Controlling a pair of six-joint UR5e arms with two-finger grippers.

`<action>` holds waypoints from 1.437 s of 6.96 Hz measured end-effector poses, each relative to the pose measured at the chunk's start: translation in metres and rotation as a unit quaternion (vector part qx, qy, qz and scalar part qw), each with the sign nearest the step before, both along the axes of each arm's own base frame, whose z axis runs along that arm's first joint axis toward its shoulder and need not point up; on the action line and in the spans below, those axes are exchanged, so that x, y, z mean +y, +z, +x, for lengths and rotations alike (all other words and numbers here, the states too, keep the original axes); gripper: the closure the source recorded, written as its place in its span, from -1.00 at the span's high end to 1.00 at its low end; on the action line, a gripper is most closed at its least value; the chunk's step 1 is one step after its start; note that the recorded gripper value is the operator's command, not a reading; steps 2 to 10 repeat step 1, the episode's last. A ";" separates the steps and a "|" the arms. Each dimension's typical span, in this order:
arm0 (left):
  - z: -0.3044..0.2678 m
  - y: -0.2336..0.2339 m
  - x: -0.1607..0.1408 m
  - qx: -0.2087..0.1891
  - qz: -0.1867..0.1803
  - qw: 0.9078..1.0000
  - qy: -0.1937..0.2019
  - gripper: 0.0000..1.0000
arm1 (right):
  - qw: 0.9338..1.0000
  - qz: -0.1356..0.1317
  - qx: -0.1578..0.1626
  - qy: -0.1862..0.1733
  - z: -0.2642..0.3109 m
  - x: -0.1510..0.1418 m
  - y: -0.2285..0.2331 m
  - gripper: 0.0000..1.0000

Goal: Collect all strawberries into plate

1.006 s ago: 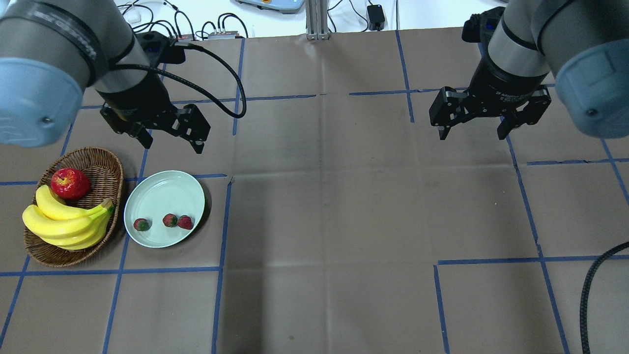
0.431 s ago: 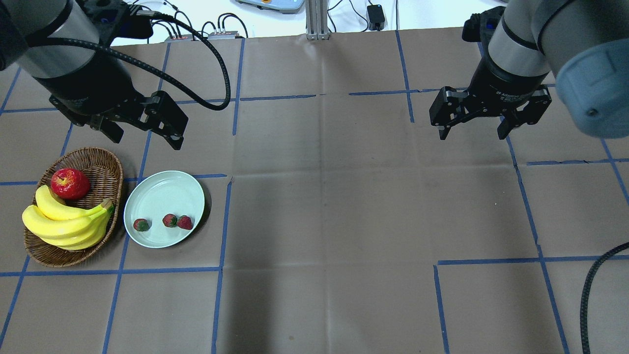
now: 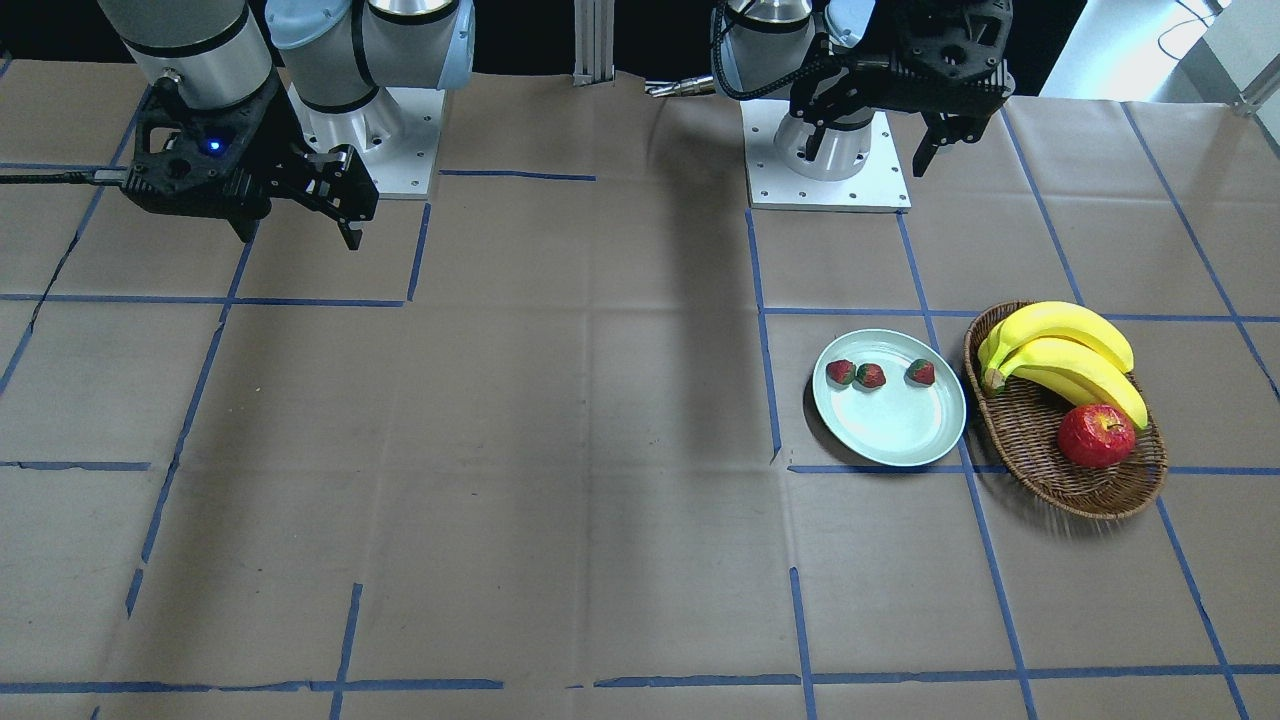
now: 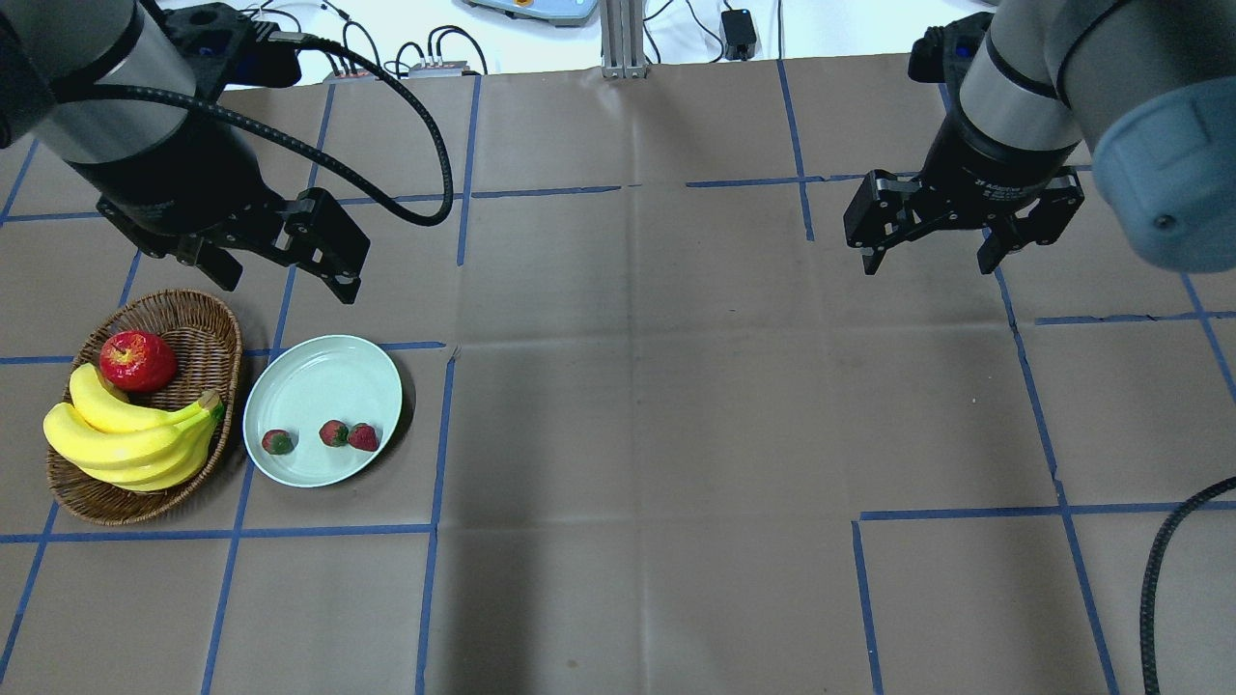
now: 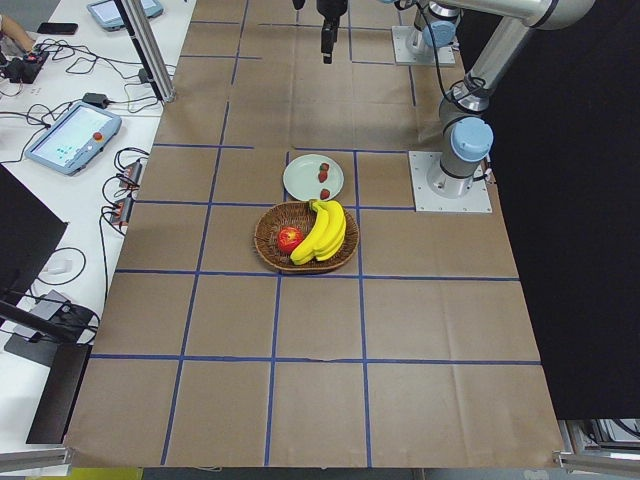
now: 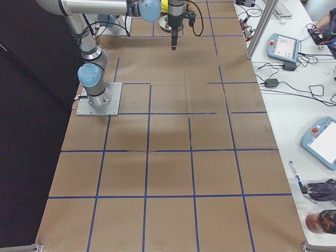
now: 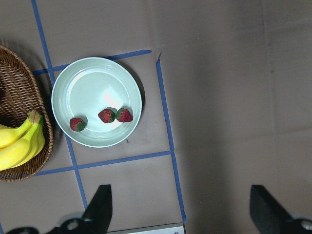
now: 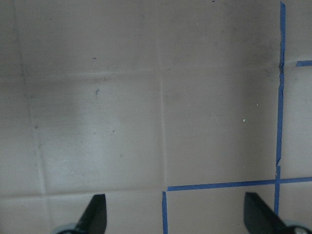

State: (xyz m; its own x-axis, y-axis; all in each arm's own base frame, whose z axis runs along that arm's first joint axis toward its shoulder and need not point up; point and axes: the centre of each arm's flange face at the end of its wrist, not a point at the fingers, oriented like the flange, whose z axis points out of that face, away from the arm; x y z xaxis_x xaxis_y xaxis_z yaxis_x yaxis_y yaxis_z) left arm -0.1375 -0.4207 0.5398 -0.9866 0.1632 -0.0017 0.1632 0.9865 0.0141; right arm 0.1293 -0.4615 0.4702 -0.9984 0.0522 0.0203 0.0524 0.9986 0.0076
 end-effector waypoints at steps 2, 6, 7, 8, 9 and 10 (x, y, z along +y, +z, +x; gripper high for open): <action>0.000 0.000 0.006 -0.002 0.007 1.000 0.001 1.00 | 1.000 0.000 0.000 0.000 0.000 0.000 0.000 1.00; 0.000 0.000 0.006 -0.002 0.007 1.000 0.001 1.00 | 1.000 0.000 0.000 0.000 0.000 0.000 0.000 1.00; 0.000 0.000 0.006 -0.002 0.007 1.000 0.001 1.00 | 1.000 0.000 0.000 0.000 0.000 0.000 0.000 1.00; 0.000 0.000 0.006 -0.002 0.007 1.000 0.001 1.00 | 1.000 0.000 0.000 0.000 0.000 0.000 0.000 1.00; 0.000 0.000 0.006 -0.002 0.007 1.000 0.001 1.00 | 1.000 0.000 0.000 0.000 0.000 0.000 0.000 1.00; 0.000 0.000 0.006 -0.002 0.007 1.000 0.001 1.00 | 1.000 0.000 0.000 0.000 0.000 0.000 0.000 1.00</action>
